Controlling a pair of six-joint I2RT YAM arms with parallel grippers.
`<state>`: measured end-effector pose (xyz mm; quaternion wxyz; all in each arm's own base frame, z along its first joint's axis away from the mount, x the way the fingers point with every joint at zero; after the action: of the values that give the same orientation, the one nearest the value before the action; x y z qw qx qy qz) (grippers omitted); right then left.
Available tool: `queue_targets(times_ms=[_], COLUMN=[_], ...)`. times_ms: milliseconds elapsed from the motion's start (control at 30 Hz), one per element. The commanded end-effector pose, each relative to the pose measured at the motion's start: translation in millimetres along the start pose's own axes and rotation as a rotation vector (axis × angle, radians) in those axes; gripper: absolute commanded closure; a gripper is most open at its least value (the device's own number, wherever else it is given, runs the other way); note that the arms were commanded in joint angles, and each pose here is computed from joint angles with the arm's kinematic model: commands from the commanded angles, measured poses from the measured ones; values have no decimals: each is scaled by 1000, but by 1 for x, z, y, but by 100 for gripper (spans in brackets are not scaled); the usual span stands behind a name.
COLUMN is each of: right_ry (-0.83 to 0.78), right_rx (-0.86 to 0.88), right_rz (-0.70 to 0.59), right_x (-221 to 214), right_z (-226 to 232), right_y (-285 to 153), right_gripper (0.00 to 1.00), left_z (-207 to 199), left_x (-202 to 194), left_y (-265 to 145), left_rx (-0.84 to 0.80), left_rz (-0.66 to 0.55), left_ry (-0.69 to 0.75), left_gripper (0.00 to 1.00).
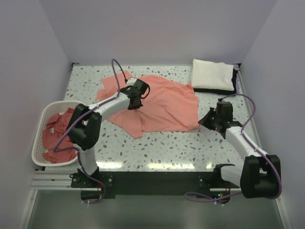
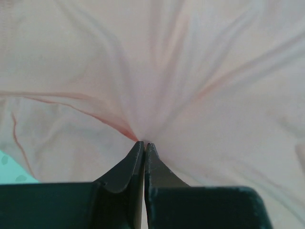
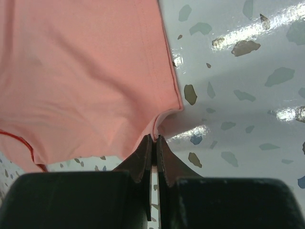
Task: Fold and stack the t-shirts
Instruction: Flatten the tshirt out
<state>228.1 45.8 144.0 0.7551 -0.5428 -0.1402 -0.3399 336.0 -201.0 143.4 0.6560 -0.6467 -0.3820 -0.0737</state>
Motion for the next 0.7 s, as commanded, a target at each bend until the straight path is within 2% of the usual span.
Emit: queue_targets(times_ms=[0, 200, 300, 467, 667], right_ry=[-23, -16, -19, -24, -27], right_rx=[15, 11, 12, -29, -63], right_rz=[-53, -40, -37, -50, -42], right_x=[13, 12, 12, 13, 13], right_z=[5, 5, 5, 2, -2], right_y=[-5, -3, -3, -7, -9], right_gripper=[100, 100, 100, 100, 100], left_z=[15, 52, 64, 64, 60], left_x=[16, 1, -3, -6, -7], left_y=[-36, -47, -46, -42, -39], left_rx=[-34, -52, -65, -98, -133], left_rz=[-67, -36, -30, -16, -2], left_ry=[-56, -90, -107, -104, -88], left_gripper=[97, 94, 88, 82, 83])
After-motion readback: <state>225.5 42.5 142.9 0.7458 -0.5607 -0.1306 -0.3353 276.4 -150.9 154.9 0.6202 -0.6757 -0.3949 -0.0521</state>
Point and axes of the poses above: each gripper's point midway between its finger pads, its own y axis out along the fingers, its own z axis along the line the jaws close on, x = y × z, the point moved 10 cm from there along -y, back along the fingers, and after that the axes turned 12 degrees about -y, right-handed, at the moved point
